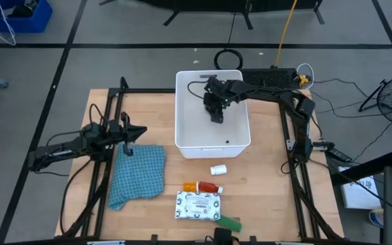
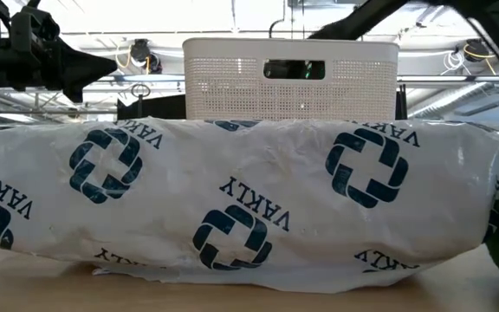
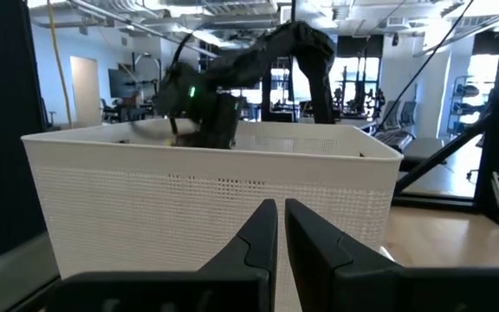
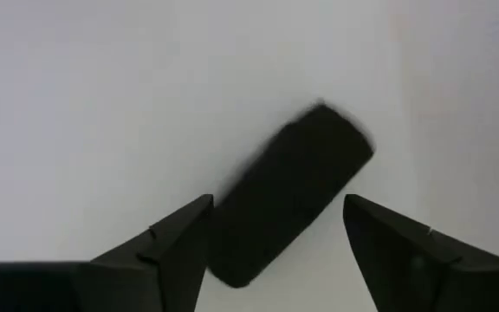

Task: Pick & place medical supplies in basket/bin
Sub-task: Put the black bandage in the white basket, then put the yellow pill bottle in the white basket

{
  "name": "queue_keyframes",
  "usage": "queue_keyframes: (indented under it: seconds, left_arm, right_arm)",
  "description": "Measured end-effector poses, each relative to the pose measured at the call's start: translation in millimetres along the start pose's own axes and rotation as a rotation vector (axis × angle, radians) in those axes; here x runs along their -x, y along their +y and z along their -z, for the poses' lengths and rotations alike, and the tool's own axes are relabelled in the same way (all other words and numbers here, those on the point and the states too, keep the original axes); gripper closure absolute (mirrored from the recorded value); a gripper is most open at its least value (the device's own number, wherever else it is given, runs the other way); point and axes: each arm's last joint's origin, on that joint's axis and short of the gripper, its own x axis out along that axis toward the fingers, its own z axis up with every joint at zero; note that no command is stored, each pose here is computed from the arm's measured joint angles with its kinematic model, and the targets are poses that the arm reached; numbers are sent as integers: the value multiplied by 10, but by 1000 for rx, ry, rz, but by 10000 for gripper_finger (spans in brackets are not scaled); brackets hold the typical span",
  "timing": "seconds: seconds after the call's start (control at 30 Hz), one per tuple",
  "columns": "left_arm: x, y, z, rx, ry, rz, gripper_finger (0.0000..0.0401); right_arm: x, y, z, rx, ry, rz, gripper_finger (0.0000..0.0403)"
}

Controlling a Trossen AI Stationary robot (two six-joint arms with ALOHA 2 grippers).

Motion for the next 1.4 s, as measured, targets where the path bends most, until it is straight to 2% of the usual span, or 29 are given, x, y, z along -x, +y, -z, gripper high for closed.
queue_keyframes:
  seconds: [0.13,0.27,0.37,0.5,0.6,0.67,0.83,0.97,1.1,1.4]
  left_arm:
    - [0,3,-1,-3,-1,-11,370]
    - [1,15,-21,-24,-22,-53,370]
    - [1,24,-24,-50,-24,-84,370]
    - [3,32,-49,-93,-47,-118,370]
    - [5,33,-73,-93,-72,-122,370]
    - [7,32,-101,-92,-101,-122,370]
    - [10,31,-122,-97,-123,-123,370]
    - [10,31,-122,-104,-123,-123,370]
    - [8,24,-117,-102,-118,-99,370]
    - [4,25,-82,-76,-84,-96,370]
  right_arm:
    - [566,87,-6,15,-78,21,155]
    - [1396,225,56,-43,-282,56,183]
    - [2008,393,206,-74,-457,27,231]
    - [2655,668,488,-108,-644,-1,325]
    - [2951,852,731,-84,-742,-44,388]
    - [3044,958,876,-73,-793,-83,392]
    - [2919,1163,1190,-58,-877,-157,400]
    - [2590,1316,1373,-46,-926,-221,401]
    - [2223,1491,1498,16,-975,-324,402]
    - [1527,1811,1788,90,-1049,-445,402]
